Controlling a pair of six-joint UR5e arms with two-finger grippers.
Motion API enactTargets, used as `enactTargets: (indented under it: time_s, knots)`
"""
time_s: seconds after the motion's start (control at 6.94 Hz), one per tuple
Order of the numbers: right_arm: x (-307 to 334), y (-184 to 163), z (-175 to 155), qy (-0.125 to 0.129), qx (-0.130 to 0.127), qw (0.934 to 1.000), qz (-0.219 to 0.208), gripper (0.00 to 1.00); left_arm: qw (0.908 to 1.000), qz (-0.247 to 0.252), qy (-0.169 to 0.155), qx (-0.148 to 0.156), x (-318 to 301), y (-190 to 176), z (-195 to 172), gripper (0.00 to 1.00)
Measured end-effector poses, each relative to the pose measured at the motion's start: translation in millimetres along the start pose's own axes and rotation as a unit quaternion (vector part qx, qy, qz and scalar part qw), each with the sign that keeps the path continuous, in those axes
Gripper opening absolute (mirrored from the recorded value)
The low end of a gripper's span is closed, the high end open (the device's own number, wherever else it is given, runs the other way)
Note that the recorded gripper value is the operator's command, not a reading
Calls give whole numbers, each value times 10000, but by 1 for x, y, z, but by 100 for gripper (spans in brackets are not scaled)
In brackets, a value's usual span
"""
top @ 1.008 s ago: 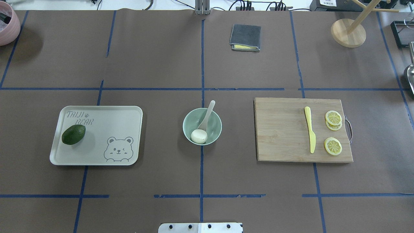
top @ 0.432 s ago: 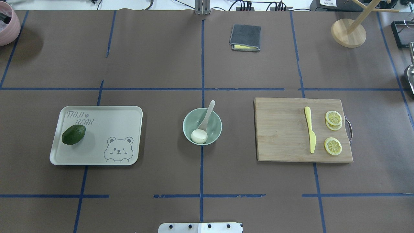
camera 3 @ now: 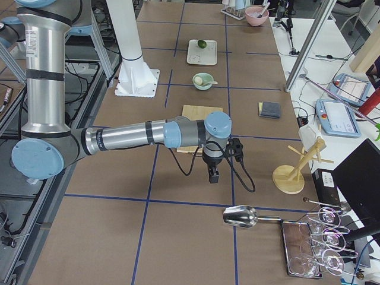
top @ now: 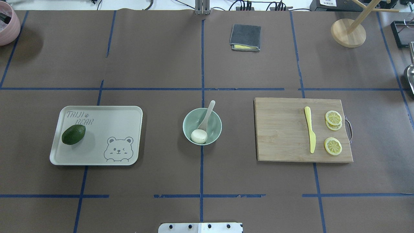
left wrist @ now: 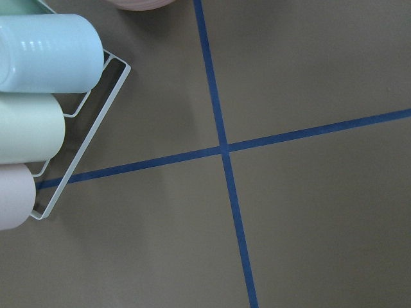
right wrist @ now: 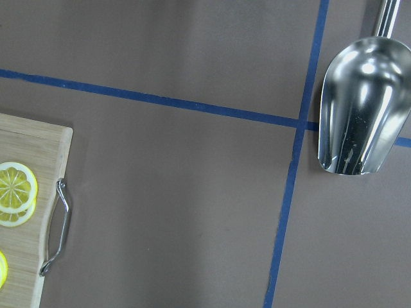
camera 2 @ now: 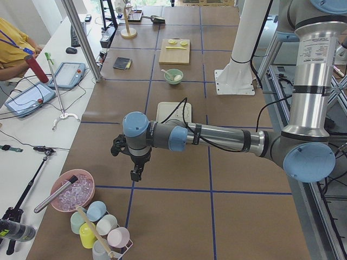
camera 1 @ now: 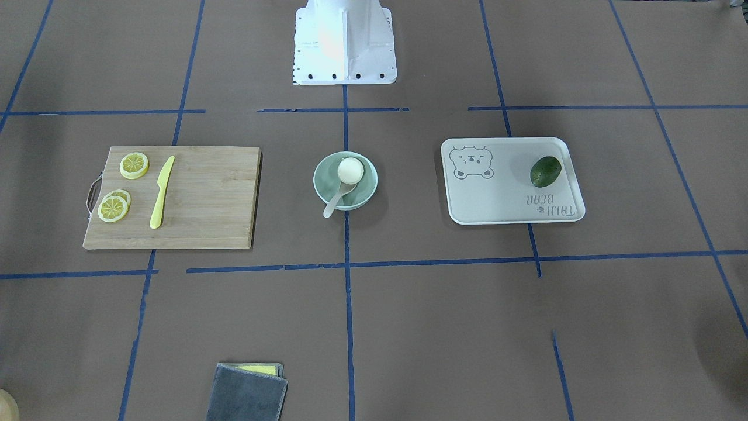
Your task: Put spoon and bun in bowl
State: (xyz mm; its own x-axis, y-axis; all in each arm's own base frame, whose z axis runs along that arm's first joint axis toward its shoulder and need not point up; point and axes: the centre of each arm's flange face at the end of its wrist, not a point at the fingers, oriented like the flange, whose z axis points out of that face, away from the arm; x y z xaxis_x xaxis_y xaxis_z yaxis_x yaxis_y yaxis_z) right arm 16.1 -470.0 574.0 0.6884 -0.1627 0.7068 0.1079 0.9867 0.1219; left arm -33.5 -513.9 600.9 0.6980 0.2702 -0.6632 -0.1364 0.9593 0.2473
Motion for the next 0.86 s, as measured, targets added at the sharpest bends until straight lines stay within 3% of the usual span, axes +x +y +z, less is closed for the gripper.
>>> enactTargets:
  time_s: [0.29,0.86]
  knots:
    - [-1,0,-1,-11,7,10000,-7,100,9998,74,141,76,0,2,4,100]
    - [1,-1,-3,8,33,10000,9,100,9977,-561,164,-329,-27,3,21,100]
